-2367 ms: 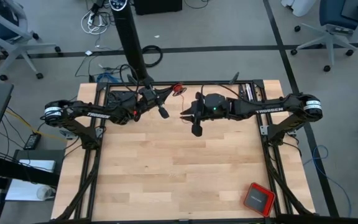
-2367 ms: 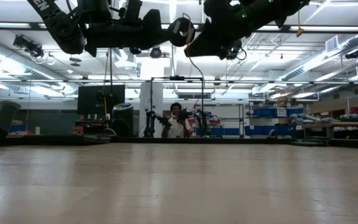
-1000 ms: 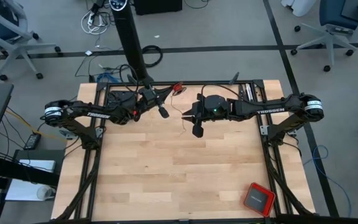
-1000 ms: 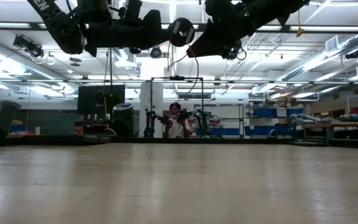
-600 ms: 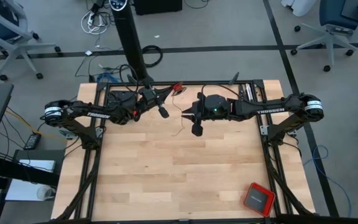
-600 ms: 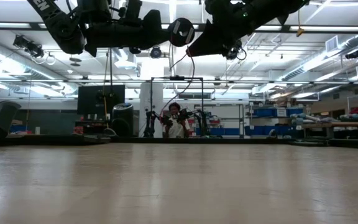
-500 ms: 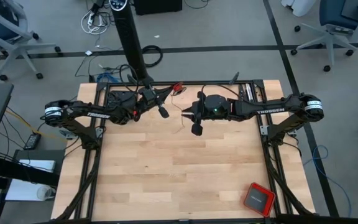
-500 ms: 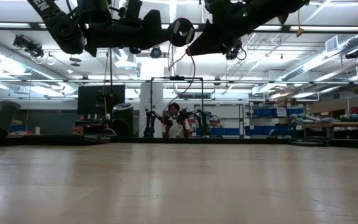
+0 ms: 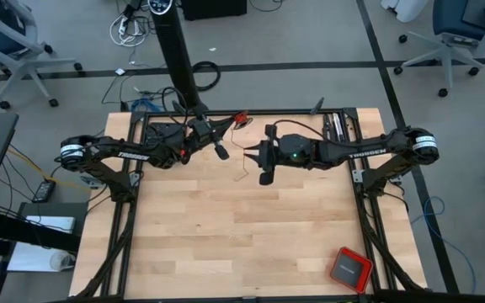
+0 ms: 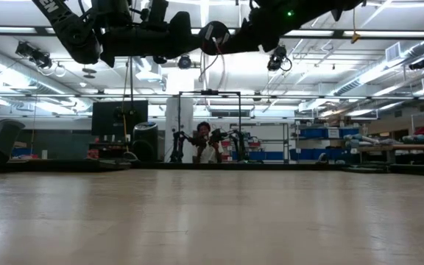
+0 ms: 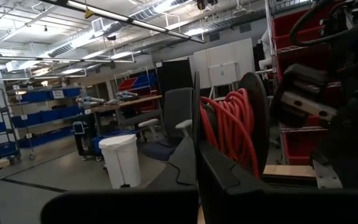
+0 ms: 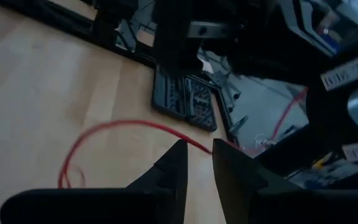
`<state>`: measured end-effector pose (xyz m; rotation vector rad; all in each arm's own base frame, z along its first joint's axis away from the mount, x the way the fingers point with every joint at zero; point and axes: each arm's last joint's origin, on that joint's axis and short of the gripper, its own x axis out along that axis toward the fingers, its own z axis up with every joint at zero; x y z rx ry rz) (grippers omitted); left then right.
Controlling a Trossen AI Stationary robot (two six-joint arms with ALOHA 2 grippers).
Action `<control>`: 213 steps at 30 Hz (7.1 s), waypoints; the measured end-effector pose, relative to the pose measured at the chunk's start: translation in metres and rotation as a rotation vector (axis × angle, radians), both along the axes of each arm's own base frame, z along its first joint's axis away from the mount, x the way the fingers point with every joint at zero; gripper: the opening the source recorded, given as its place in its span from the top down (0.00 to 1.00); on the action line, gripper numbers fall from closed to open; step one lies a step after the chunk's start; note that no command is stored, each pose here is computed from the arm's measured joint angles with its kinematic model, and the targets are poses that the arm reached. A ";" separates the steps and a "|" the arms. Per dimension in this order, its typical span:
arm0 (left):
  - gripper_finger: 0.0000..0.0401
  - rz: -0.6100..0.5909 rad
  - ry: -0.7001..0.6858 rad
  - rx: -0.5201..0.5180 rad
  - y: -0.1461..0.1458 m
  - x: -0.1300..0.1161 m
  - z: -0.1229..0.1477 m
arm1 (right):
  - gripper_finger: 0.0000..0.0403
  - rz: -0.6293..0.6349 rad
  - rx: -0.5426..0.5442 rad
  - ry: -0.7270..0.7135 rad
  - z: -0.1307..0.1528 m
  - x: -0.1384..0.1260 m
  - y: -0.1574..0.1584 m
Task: Coil cords
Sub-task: Coil the red wire onto the spool
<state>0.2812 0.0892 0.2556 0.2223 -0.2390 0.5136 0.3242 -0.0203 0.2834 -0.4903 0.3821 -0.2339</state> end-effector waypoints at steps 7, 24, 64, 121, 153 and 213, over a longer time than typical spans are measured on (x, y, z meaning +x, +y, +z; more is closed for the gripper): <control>1.00 -0.003 -0.005 -0.008 0.000 0.000 0.000 | 0.82 0.011 -0.095 0.015 0.001 0.000 0.001; 1.00 -0.010 -0.020 -0.030 0.000 0.000 0.000 | 0.82 0.149 -0.289 0.034 -0.001 0.008 0.001; 1.00 -0.014 -0.046 -0.080 0.000 0.000 0.000 | 1.00 -0.029 -0.305 0.122 -0.037 0.029 -0.003; 1.00 0.081 0.250 -0.001 0.005 0.002 -0.021 | 1.00 0.099 -0.093 -0.383 0.024 0.018 -0.007; 1.00 -0.102 0.034 -0.152 0.000 0.003 -0.009 | 1.00 0.081 0.071 -0.033 -0.034 0.030 -0.017; 1.00 -0.078 0.144 -0.009 -0.001 0.004 -0.013 | 0.70 0.030 0.700 -0.078 -0.131 0.021 -0.047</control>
